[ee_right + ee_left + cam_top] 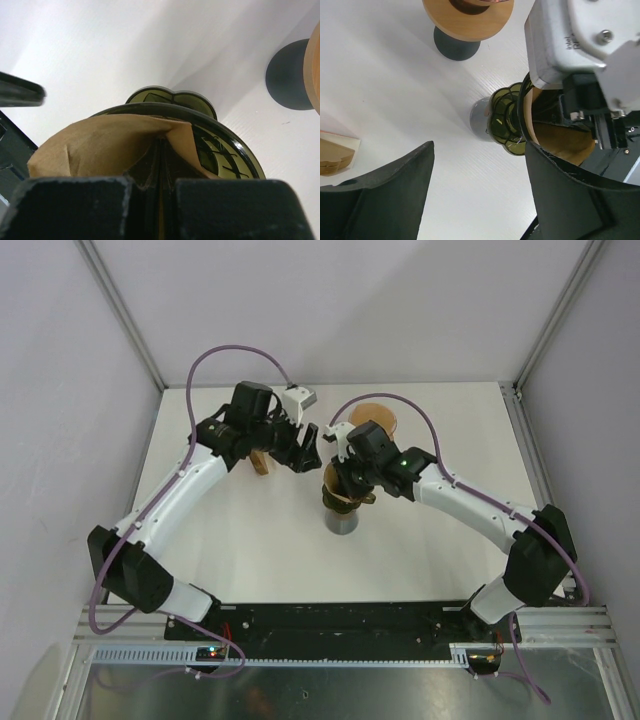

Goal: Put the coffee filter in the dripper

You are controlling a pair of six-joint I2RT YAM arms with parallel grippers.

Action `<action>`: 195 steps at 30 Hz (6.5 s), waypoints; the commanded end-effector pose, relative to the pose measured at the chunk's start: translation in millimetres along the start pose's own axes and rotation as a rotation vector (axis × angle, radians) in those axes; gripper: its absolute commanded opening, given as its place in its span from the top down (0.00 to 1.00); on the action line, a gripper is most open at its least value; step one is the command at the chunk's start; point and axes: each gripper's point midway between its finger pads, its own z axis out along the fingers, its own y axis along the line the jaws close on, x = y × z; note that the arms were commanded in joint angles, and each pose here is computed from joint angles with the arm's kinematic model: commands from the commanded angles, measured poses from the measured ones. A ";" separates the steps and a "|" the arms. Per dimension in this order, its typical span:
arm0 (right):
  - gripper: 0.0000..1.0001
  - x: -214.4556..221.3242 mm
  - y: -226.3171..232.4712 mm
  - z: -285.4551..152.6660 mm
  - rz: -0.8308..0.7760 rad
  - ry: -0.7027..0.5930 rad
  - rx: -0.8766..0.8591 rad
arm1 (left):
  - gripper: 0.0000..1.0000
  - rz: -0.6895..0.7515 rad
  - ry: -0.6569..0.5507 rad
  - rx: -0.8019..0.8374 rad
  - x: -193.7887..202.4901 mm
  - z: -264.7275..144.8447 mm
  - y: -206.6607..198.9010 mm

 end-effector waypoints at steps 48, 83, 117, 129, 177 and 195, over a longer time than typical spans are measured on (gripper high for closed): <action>1.00 -68.0 20.4 -28.0 -0.075 -0.191 -0.002 | 0.69 -0.101 0.033 0.098 18.8 14.4 -12.3; 1.00 -80.6 -24.9 -98.7 -0.035 -0.310 0.182 | 0.61 -0.057 -0.024 0.071 -0.2 1.3 -12.2; 1.00 -76.3 -38.8 -107.7 -0.012 -0.310 0.221 | 0.14 -0.002 -0.126 0.003 -35.7 -23.3 -9.5; 1.00 -64.8 -99.8 -130.0 0.133 -0.344 0.351 | 0.05 -0.039 -0.203 -0.132 -57.4 -50.0 34.8; 0.01 132.2 -283.9 -133.2 0.509 -0.761 0.846 | 0.00 -0.195 -0.607 -0.859 144.9 -76.2 242.1; 0.01 143.9 -286.5 -132.2 0.442 -0.834 0.888 | 0.00 -0.174 -0.676 -0.900 147.2 -77.2 249.8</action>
